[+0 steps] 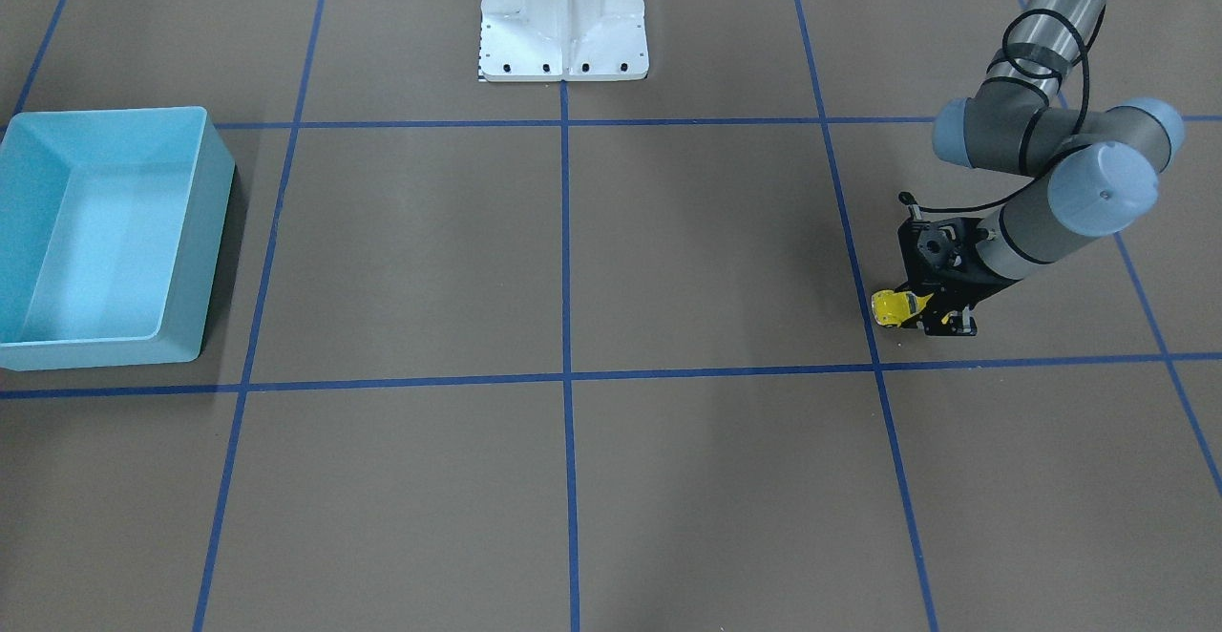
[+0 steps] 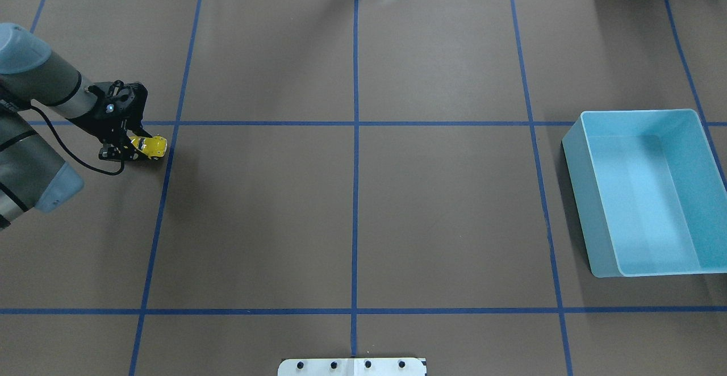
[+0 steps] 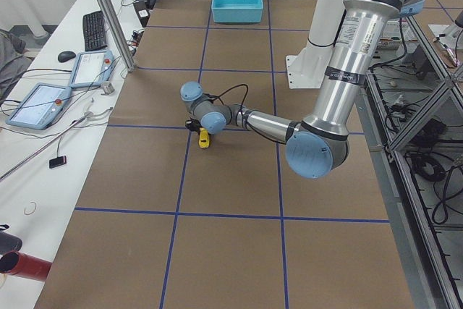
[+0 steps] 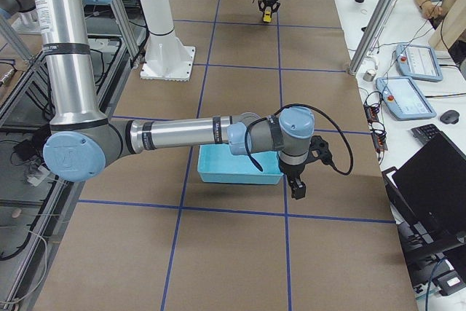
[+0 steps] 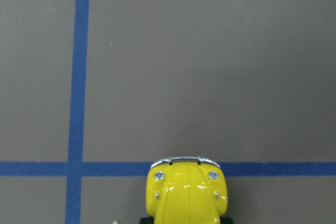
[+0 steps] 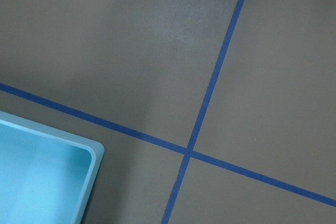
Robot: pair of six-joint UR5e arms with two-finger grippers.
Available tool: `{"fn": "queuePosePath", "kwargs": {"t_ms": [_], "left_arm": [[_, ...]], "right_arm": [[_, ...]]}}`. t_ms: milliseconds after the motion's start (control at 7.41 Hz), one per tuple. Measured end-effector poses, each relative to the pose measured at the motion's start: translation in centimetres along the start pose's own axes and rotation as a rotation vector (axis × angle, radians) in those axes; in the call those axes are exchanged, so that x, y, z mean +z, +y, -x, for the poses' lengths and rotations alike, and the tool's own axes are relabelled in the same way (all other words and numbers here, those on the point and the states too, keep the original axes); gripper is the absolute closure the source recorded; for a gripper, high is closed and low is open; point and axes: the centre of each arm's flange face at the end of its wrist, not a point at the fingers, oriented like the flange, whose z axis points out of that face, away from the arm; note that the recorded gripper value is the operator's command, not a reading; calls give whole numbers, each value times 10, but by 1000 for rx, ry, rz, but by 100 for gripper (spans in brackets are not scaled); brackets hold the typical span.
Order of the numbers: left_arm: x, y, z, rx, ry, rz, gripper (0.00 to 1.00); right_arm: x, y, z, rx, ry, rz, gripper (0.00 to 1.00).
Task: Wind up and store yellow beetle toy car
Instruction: 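Drag the held car backward along the table toward the left arm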
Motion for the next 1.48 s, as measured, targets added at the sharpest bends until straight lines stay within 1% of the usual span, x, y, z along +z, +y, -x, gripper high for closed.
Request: {"fn": "queuePosePath", "kwargs": {"t_ms": [270,674,944,1214,1349,1484], "left_arm": [[6,19,-3,6,0,-12,100],[8,56,3,8,11,-50,100],[5,81,5,14,13,-48,100],[2,98,1,15,20,-55,100],[1,105,-3,17,17,-60,1],[-1,112,-8,25,9,-69,0]], "right_arm": [[0,0,0,0,0,-1,0],[0,0,0,0,0,0,0],[0,0,0,-1,0,-1,0],[0,0,0,-1,0,-1,0],[0,0,0,-1,0,-1,0],[-1,0,0,-1,0,-1,0]]}}
